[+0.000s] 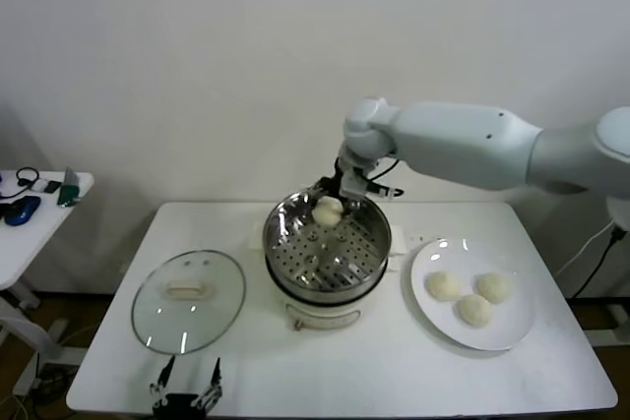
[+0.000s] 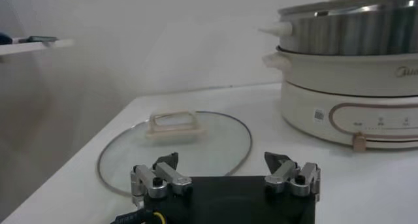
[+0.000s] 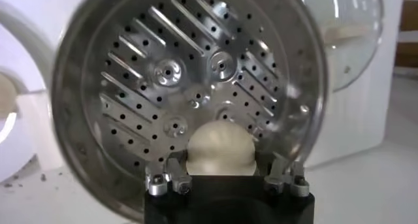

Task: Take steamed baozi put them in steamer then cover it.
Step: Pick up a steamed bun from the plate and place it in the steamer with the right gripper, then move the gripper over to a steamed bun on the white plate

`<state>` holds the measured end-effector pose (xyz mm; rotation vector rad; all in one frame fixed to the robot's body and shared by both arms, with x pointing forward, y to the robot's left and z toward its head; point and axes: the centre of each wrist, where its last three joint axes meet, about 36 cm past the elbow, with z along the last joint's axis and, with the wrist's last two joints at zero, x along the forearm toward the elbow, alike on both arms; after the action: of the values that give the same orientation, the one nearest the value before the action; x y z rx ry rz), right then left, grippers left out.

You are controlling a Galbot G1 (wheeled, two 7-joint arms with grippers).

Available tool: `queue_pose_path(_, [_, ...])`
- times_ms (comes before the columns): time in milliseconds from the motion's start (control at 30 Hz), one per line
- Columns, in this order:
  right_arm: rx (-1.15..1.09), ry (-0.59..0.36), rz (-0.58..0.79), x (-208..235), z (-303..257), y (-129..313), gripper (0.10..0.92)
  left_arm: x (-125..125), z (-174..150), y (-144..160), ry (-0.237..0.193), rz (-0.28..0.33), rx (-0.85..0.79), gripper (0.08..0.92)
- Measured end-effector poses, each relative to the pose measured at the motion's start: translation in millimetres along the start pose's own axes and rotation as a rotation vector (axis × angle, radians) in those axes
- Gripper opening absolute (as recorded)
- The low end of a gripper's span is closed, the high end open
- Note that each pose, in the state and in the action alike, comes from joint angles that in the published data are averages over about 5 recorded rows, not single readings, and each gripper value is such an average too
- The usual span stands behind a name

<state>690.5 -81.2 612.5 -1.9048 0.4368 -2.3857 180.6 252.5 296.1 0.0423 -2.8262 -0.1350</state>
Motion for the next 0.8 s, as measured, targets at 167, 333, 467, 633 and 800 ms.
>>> queue_pose_path(167, [0.005,-0.003,-0.016,-22,4,0,0.698,0,2,0,0.001,-0.003,0.002,0.823])
queue_pose_path(333, [0.004,0.001,-0.019,-33,8,-2,0.700,0,2,0,0.000,-0.006,0.004,0.823])
queue_pose_path(467, [-0.003,0.002,-0.006,-33,11,-3,0.770,0,1,0,-0.003,-0.009,0.005,0.823])
queue_pose_path(633, [-0.042,-0.013,0.011,-16,21,-1,0.820,0,0,-1,-0.007,-0.007,0.008,0.823])
queue_pose_path(800, [-0.150,-0.033,0.010,28,38,15,0.823,1,-1,-3,-0.009,-0.004,0.007,0.823])
